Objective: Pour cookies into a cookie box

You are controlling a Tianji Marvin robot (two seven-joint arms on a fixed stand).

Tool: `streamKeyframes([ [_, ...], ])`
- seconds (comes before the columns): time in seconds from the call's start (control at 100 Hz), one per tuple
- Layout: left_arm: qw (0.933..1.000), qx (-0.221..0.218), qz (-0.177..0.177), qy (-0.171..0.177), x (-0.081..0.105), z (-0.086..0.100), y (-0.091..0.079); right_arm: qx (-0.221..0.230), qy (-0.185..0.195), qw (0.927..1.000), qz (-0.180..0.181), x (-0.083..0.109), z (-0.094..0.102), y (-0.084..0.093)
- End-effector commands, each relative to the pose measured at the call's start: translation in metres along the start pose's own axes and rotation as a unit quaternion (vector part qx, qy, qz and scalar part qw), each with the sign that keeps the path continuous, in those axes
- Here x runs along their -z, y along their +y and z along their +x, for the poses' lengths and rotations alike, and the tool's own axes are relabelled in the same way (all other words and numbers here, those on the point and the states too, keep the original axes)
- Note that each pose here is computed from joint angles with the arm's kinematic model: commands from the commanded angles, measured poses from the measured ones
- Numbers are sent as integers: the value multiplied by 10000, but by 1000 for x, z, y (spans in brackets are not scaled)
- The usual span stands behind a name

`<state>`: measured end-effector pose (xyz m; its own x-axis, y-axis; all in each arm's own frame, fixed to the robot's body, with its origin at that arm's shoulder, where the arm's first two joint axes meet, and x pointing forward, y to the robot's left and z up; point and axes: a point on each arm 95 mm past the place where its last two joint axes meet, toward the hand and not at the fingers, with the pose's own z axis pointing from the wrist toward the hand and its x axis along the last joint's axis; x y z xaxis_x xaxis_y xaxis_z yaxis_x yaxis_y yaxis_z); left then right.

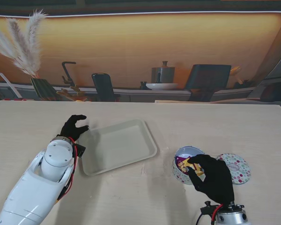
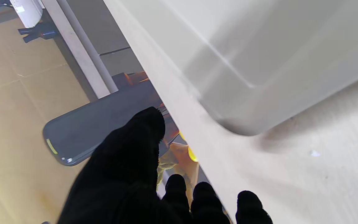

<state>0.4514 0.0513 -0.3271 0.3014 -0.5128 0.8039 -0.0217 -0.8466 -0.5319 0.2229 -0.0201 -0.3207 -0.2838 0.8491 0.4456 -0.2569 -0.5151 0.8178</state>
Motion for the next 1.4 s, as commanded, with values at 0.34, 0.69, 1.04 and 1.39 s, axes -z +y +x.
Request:
streamKeyframes([
  [0.34, 9822, -733, -1098, 1334, 66, 20, -27, 146, 10, 9999, -78, 5, -5, 9],
  [0.69, 9431, -1330, -1620, 2580, 125, 7, -20, 769, -65, 9968, 227, 7, -26, 41],
  [1.04, 9173, -2033, -1969, 2800, 158, -17, 8, 1315, -603, 9863, 793, 3, -79, 62],
  [1.39, 9074, -2086, -2151, 2949, 173, -26, 34, 2158, -1137, 9551, 1684, 1, -137, 54],
])
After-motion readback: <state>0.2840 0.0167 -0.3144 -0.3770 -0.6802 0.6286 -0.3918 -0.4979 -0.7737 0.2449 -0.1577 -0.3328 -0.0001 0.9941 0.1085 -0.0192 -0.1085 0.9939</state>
